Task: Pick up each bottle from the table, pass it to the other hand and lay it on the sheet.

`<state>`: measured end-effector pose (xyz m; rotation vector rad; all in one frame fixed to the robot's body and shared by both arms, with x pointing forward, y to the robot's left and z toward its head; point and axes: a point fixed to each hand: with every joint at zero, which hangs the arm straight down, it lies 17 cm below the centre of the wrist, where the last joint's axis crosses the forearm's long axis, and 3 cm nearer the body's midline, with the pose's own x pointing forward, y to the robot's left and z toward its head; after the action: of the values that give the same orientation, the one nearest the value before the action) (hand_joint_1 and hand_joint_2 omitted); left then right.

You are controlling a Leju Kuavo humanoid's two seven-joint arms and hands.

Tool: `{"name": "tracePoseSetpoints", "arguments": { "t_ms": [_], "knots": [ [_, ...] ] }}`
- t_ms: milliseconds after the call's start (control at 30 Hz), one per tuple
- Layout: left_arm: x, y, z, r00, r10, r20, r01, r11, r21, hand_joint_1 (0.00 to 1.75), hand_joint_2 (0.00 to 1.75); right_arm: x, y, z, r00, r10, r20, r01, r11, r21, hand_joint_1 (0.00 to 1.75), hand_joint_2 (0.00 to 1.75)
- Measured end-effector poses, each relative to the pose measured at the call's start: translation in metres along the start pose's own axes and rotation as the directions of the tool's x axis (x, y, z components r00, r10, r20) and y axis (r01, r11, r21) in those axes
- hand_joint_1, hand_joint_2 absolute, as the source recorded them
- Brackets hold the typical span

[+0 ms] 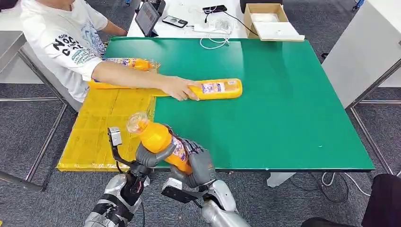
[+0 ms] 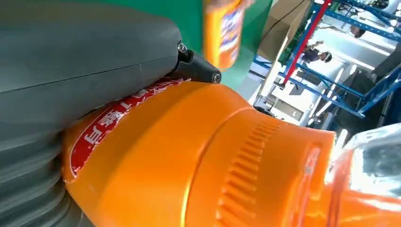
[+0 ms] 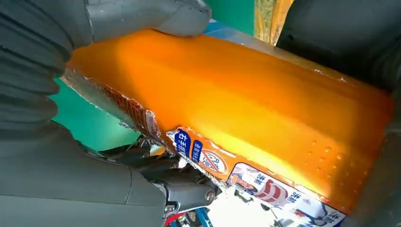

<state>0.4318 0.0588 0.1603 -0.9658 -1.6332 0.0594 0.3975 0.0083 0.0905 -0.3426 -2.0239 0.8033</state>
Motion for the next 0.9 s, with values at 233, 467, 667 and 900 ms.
{"name": "tracePoseSetpoints", "arguments": {
  "t_ms": [233, 467, 667, 900],
  "knots": [
    [0.002, -0.001, -0.001, 1.0, 0.003, 0.007, -0.003, 1.0, 0.0, 1.75, 1.75, 0.0, -0.002, -0.001, 1.0, 0.0, 0.0, 0.0, 1.0, -0.007, 0.89, 1.75],
    [0.01, -0.002, -0.006, 1.0, 0.01, 0.029, -0.01, 1.0, 0.013, 1.75, 1.75, 0.001, 0.0, 0.002, 1.0, 0.006, 0.002, -0.006, 1.0, -0.003, 0.0, 0.0],
    [0.038, 0.017, -0.022, 0.971, -0.211, 0.114, 0.189, 0.967, 0.173, 1.75, 1.75, 0.004, -0.015, -0.002, 0.987, -0.155, -0.041, 0.152, 0.986, -0.07, 0.0, 0.0],
    [0.126, 0.059, -0.041, 0.746, -0.633, 0.208, 0.496, 0.736, 0.461, 1.75, 1.75, 0.029, -0.065, -0.02, 0.975, -0.221, 0.04, 0.224, 0.953, -0.202, 0.0, 0.0]
  ]
}}
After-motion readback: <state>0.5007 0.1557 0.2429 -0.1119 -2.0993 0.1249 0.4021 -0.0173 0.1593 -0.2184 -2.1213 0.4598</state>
